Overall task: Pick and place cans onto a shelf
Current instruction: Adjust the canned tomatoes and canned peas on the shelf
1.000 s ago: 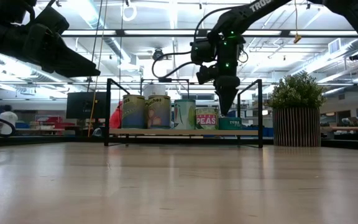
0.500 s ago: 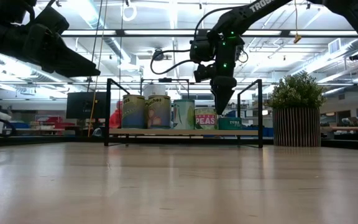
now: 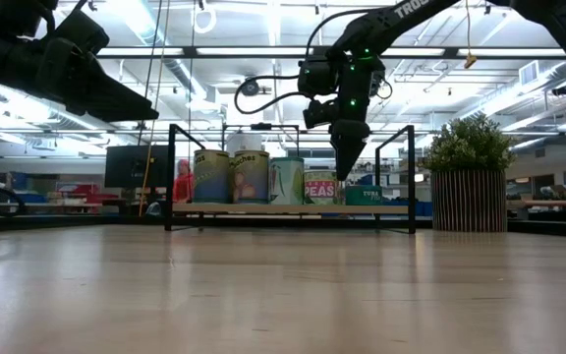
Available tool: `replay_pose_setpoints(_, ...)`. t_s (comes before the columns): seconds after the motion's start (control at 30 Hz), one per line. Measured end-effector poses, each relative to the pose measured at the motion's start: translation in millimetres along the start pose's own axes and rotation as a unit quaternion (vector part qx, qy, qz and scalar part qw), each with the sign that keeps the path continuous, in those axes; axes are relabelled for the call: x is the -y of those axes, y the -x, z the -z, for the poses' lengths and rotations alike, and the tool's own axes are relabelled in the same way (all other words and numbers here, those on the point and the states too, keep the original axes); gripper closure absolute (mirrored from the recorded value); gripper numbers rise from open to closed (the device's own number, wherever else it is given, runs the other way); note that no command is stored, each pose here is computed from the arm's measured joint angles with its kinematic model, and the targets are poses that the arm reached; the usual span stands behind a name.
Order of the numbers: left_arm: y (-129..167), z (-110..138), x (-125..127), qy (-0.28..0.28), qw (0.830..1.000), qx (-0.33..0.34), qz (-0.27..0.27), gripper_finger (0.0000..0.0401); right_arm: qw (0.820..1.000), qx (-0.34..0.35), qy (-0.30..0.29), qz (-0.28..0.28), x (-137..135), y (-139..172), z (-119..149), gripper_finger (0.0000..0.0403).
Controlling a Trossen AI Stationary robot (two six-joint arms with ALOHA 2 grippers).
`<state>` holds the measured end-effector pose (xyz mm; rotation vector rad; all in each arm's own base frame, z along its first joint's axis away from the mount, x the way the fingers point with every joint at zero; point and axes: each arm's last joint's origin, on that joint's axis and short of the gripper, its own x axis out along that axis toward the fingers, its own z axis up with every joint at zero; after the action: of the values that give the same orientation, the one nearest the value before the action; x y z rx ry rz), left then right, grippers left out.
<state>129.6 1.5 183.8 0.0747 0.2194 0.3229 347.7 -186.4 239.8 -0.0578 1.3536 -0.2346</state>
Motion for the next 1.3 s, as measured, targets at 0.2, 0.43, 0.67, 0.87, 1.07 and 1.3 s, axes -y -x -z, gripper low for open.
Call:
replay_pose_setpoints(0.2, 0, 0, 0, 0.0, 1.0, 0.0, 0.0, 0.0026, 1.0, 0.0, 0.002, 0.001, 0, 0, 0, 0.0053)
replay_pose_setpoints(0.43, 0, 0, 0, 0.002, 1.0, 0.0, 0.0, 0.0026, 1.0, 0.01, 0.005, 0.015, 2, 0, -3, 0.0053)
replay_pose_setpoints(0.67, 0, 0, 0, 0.001, 1.0, 0.0, 0.0, 0.0026, 0.999, -0.019, 0.012, 0.028, -1, 0, 1, 0.0053)
replay_pose_setpoints(0.87, 0, 0, 0, 0.001, 1.0, 0.0, 0.0, 0.0026, 0.998, -0.045, 0.027, 0.038, -14, 2, 1, 0.0053)
replay_pose_setpoints(1.07, 0, 0, 0, 0.005, 1.0, 0.0, 0.0, 0.0026, 0.995, -0.056, 0.033, 0.078, -31, 11, -7, 0.0053)
replay_pose_setpoints(1.3, 0, 0, 0, 0.005, 1.0, 0.0, 0.0, 0.0026, 0.987, -0.073, 0.02, 0.145, -55, 23, -13, 0.0053)
